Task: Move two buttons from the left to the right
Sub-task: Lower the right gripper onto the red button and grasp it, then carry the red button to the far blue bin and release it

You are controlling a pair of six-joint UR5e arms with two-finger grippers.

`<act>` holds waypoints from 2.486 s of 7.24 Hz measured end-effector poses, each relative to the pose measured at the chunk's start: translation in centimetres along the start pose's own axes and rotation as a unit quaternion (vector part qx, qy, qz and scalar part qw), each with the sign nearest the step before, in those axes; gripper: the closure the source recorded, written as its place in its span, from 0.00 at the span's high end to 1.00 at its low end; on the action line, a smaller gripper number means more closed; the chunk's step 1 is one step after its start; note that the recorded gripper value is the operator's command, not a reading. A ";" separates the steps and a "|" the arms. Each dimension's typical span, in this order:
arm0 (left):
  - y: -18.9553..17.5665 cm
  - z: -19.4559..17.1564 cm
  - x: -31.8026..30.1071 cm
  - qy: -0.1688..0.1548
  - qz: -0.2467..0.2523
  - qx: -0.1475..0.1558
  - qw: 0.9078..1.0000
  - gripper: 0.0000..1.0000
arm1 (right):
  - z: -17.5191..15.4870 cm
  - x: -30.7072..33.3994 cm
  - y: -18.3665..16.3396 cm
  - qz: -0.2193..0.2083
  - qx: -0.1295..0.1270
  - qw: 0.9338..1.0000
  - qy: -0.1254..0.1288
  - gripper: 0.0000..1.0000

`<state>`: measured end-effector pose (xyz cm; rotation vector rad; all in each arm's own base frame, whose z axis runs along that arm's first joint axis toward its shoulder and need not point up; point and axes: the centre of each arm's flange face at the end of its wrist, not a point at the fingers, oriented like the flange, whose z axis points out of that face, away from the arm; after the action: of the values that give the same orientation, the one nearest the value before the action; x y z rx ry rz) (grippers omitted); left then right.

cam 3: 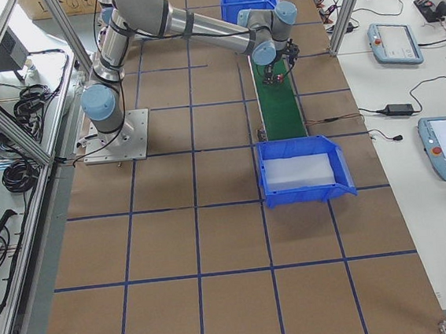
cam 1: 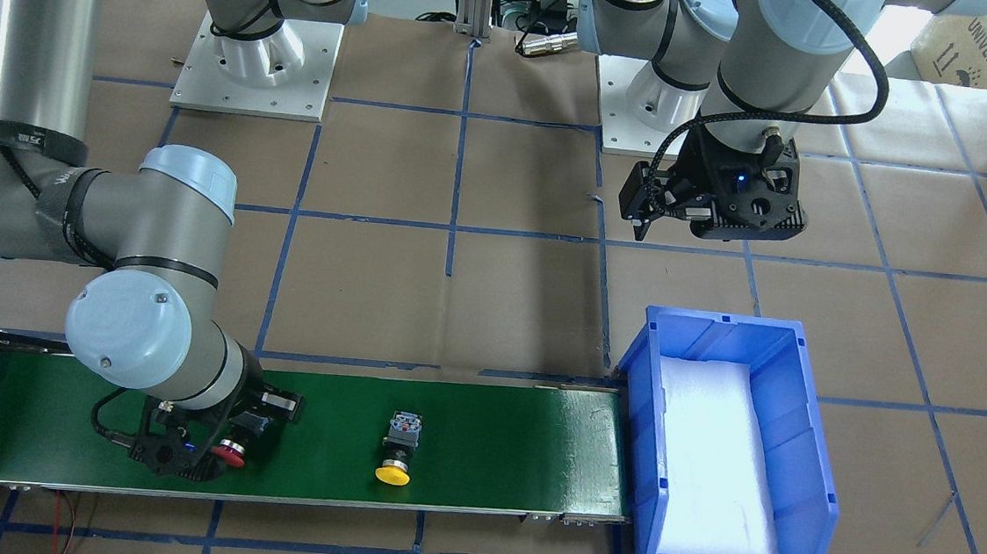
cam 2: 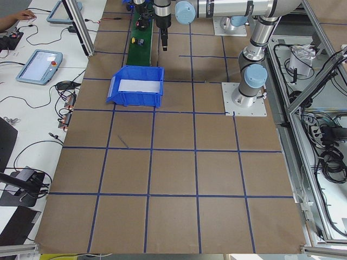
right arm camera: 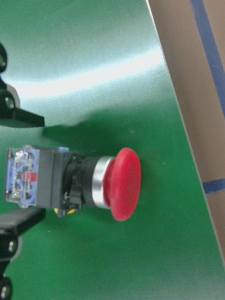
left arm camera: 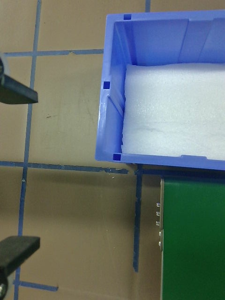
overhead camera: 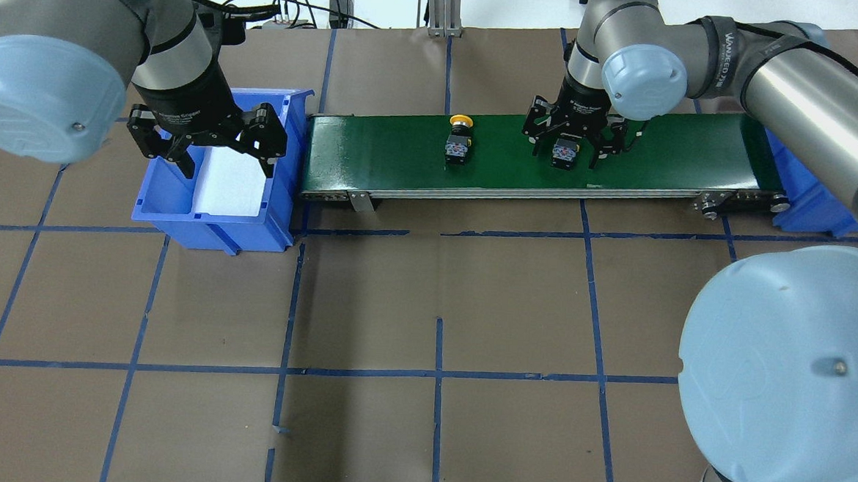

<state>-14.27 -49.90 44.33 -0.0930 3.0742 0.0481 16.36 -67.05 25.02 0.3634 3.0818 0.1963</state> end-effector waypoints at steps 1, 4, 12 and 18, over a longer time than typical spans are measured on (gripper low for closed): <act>0.0 0.0 0.0 0.000 0.000 0.000 1.000 1.00 | -0.4 0.3 -0.1 -0.005 0.004 1.000 0.002 0.07; 0.0 0.0 0.0 0.000 0.000 0.000 1.000 1.00 | -4.8 3.5 -1.3 -0.019 0.032 0.999 -0.004 0.08; 0.0 0.1 0.1 0.000 0.001 -0.001 1.000 1.00 | -14.7 36.8 -9.2 -0.188 0.065 0.979 0.043 0.09; 0.0 0.1 0.1 0.000 0.001 0.000 1.000 1.00 | -3.7 42.9 -13.7 -0.192 0.006 0.981 0.026 0.17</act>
<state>-14.39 -49.88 44.23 -0.0891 3.0743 0.0492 -28.71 -70.69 26.20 -0.2422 3.1254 0.1746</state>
